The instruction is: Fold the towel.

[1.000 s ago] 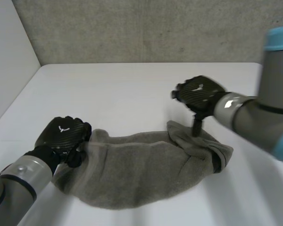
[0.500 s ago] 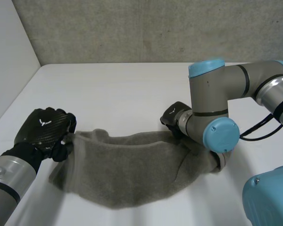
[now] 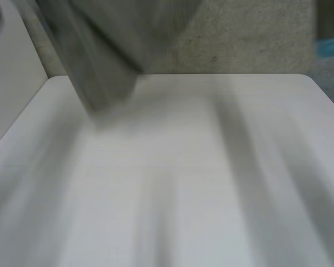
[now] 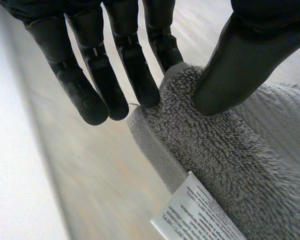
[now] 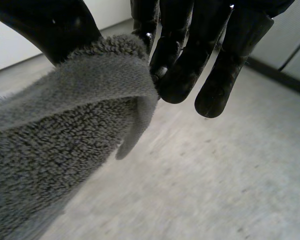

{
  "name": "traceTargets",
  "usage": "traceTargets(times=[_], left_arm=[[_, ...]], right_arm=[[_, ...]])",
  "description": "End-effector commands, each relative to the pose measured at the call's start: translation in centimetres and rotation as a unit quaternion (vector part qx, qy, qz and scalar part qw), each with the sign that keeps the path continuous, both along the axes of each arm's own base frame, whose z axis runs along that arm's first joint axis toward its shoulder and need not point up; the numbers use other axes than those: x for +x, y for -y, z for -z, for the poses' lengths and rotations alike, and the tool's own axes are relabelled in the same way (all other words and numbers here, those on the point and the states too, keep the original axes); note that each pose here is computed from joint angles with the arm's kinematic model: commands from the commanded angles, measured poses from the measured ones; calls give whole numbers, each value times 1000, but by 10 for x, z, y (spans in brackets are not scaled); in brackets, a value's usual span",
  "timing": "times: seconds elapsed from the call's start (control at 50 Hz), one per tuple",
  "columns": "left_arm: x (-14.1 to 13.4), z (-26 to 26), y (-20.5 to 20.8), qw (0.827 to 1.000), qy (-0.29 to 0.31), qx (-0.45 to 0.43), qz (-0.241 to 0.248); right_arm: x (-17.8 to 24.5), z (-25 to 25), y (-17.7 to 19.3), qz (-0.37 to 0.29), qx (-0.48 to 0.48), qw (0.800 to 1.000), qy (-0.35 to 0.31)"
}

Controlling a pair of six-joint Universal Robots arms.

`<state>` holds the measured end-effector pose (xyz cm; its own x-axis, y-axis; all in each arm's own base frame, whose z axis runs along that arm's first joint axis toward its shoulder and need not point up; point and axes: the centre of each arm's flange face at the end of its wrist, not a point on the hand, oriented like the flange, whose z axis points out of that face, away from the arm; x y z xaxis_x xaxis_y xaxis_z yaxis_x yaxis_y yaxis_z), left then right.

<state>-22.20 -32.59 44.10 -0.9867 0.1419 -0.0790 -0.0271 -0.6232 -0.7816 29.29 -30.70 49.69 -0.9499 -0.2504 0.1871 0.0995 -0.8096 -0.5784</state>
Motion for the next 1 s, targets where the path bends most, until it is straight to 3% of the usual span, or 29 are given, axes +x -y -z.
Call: traceTargets(times=[0.02,0.14,0.18,0.26,0.3,0.36,0.4,0.42,0.46,0.62,0.84,1.0], left_arm=[[35,-53,8,993,-76,-78,-36],[32,7,21,998,-45,29,-16],[28,62,21,994,-18,104,10],[32,112,20,988,5,154,24],[38,161,13,980,25,194,34],[40,183,8,977,33,208,41],[39,217,-2,971,43,229,58],[39,217,-3,971,43,229,58],[38,240,-8,966,53,245,66],[75,263,-6,952,75,297,7],[93,241,-22,953,67,295,-2],[85,245,-40,950,41,308,34]], right_arm=[[-18,9,19,-63,66,990,-104],[-5,46,31,-122,129,967,-183],[-1,80,43,-141,173,950,-220],[2,119,53,-137,208,933,-259],[3,164,56,-132,243,912,-302],[3,187,55,-131,258,901,-324],[4,240,50,-136,286,873,-371],[4,240,50,-136,286,873,-372],[2,277,40,-136,305,851,-405],[-6,304,23,-136,331,832,-424],[-35,269,0,-109,346,834,-416],[-53,274,-18,-102,429,793,-421]])
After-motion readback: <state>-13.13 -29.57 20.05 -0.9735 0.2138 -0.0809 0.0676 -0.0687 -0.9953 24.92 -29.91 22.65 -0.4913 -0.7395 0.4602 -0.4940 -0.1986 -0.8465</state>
